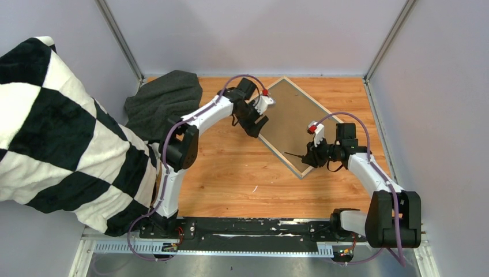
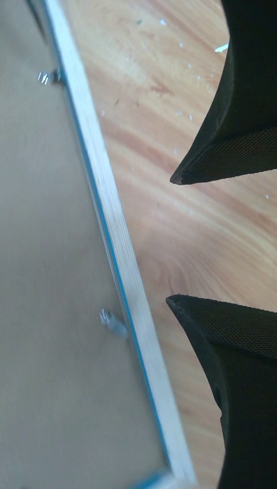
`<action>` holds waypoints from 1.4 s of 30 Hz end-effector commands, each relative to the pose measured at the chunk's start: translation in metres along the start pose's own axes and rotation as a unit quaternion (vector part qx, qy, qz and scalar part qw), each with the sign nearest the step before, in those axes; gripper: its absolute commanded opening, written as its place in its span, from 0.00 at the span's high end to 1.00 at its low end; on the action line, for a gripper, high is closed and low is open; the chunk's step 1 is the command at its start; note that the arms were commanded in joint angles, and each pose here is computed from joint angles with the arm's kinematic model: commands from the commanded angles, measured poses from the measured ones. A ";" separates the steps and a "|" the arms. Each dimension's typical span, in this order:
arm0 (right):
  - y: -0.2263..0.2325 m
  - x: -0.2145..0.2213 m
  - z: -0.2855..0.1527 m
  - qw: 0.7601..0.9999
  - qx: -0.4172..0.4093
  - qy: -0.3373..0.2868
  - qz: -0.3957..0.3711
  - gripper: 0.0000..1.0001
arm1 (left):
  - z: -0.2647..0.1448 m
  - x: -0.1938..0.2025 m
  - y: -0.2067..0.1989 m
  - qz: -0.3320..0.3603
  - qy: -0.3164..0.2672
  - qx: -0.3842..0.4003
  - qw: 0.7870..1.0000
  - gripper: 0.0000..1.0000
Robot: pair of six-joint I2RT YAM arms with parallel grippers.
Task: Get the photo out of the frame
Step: Release the photo frame item from the photo frame.
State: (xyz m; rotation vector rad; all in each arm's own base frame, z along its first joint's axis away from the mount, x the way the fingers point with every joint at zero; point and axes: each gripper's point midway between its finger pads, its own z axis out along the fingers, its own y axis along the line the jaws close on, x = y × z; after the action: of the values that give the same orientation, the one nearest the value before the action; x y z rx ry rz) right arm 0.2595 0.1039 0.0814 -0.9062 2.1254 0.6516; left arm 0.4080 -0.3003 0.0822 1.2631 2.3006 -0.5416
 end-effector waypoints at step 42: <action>0.024 0.019 -0.005 0.999 -0.037 0.016 -0.004 1.00 | 0.038 0.008 -0.067 0.006 0.028 0.087 0.996 0.22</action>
State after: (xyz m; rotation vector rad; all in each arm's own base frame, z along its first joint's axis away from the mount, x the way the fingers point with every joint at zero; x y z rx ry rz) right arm 0.2417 0.1019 0.0703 -0.9540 2.1447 0.6556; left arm 0.3568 -0.3473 0.0600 1.4093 2.2961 -0.7134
